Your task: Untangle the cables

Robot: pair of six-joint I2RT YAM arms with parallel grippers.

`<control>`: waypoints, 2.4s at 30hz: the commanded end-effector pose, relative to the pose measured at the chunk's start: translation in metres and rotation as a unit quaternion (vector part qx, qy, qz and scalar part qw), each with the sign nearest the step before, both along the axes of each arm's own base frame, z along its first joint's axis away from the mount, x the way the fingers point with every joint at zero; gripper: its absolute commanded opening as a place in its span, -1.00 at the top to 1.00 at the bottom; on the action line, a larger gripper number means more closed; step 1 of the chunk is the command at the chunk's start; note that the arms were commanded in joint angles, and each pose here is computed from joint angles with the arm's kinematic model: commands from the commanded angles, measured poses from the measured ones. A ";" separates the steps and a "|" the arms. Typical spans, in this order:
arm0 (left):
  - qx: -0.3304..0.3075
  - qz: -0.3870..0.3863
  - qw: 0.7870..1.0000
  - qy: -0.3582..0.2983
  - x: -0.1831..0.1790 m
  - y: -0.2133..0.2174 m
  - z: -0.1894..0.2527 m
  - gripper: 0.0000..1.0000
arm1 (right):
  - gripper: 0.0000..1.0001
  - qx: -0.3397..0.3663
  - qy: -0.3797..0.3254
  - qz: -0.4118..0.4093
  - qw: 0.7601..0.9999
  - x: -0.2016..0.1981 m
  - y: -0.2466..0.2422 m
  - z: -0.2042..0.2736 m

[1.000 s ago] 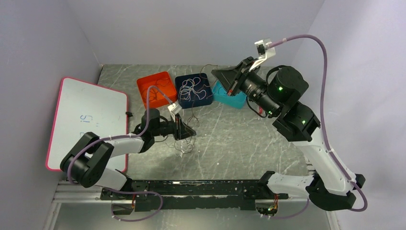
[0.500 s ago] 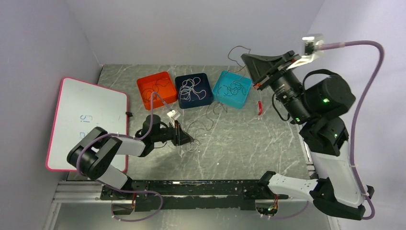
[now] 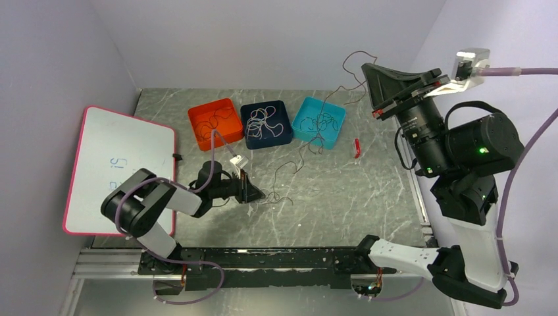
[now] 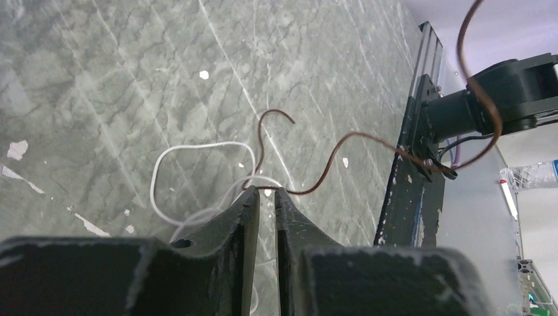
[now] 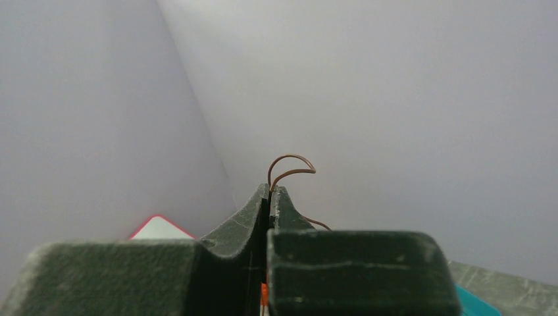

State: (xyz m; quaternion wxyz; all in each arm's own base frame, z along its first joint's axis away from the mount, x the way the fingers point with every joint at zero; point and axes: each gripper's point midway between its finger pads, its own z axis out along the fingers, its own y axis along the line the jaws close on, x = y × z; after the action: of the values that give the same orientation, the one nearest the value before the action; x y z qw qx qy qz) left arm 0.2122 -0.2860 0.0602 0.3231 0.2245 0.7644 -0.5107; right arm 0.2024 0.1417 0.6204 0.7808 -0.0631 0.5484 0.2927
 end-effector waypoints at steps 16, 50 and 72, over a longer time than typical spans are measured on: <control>0.031 0.015 0.999 -0.003 -0.009 0.006 -0.034 0.41 | 1.00 0.030 -0.064 -0.084 0.994 -0.002 -0.039 0.040; 0.059 0.020 0.986 -0.157 0.015 -0.024 0.049 -0.61 | 1.00 0.007 -0.031 -0.056 0.998 0.013 -0.012 0.022; 0.107 0.011 0.989 -0.103 0.012 -0.037 -0.030 -0.04 | 1.00 0.018 -0.081 -0.105 0.991 0.001 -0.042 0.063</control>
State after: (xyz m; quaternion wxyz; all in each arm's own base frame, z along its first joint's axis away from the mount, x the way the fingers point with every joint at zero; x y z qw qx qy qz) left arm 0.2232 -0.3232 0.0321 0.3643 0.3023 0.7855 -0.3986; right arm 0.2214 0.1350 0.6491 0.8166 -0.0426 0.5234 0.2396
